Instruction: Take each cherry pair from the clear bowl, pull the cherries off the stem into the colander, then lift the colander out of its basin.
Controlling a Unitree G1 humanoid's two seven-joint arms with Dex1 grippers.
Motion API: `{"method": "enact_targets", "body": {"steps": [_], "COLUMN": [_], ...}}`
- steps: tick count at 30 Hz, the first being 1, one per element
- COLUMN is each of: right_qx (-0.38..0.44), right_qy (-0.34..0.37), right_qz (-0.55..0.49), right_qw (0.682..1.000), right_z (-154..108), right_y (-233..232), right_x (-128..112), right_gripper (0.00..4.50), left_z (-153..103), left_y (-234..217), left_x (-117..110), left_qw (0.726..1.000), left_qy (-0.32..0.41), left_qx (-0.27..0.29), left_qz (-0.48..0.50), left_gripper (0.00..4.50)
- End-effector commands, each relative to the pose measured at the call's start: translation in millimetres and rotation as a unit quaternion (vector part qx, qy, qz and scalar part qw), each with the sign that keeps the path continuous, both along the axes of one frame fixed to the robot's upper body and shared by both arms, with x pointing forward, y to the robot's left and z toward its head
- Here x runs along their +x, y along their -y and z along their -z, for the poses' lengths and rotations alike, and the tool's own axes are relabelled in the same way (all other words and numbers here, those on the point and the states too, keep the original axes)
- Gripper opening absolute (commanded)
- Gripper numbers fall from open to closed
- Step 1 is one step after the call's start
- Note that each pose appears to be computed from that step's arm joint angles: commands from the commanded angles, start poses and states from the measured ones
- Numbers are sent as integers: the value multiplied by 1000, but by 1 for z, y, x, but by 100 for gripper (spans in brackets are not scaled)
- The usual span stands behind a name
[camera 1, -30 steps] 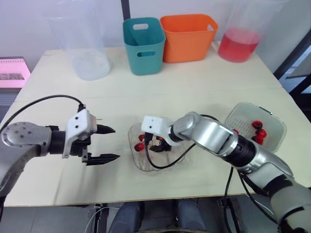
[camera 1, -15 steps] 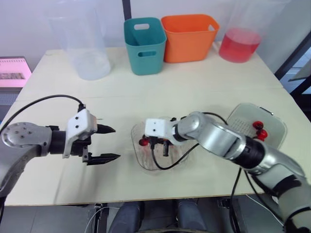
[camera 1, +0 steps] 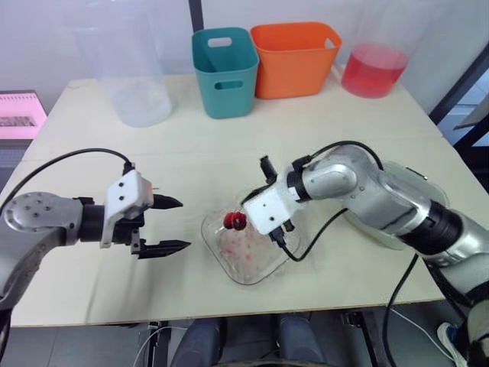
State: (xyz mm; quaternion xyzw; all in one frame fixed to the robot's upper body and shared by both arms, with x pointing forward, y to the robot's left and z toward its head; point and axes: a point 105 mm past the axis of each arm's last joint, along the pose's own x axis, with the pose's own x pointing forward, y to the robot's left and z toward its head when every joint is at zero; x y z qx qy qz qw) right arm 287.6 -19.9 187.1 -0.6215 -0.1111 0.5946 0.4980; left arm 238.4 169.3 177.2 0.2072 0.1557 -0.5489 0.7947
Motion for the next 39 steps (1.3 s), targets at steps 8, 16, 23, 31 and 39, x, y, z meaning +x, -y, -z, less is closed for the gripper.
{"method": "enact_targets", "body": {"steps": [8,16,23,31,39], "right_qx": [-14,23,84,53,50], "right_qy": [78,12,-348,-438,-440], "right_qz": [-106,92,350,393,428], "right_qw": [991,995,866,807,788], "right_z": [20,-9,-1,26,56], "right_y": [4,37,50,39,22], "right_x": [0,30,-7,-34,-28], "right_gripper": [63,295,295,295,295], "left_z": [-12,-12,-12,-12,-11], "left_y": [4,4,4,8,13], "left_x": [-2,-1,1,1,2], "left_qw": [1000,1000,1000,999,999], "left_qy": [19,20,22,24,29], "left_qx": [-7,-8,-4,-3,-5], "left_qz": [5,7,13,23,30], "left_gripper": [450,450,450,450,450]}}
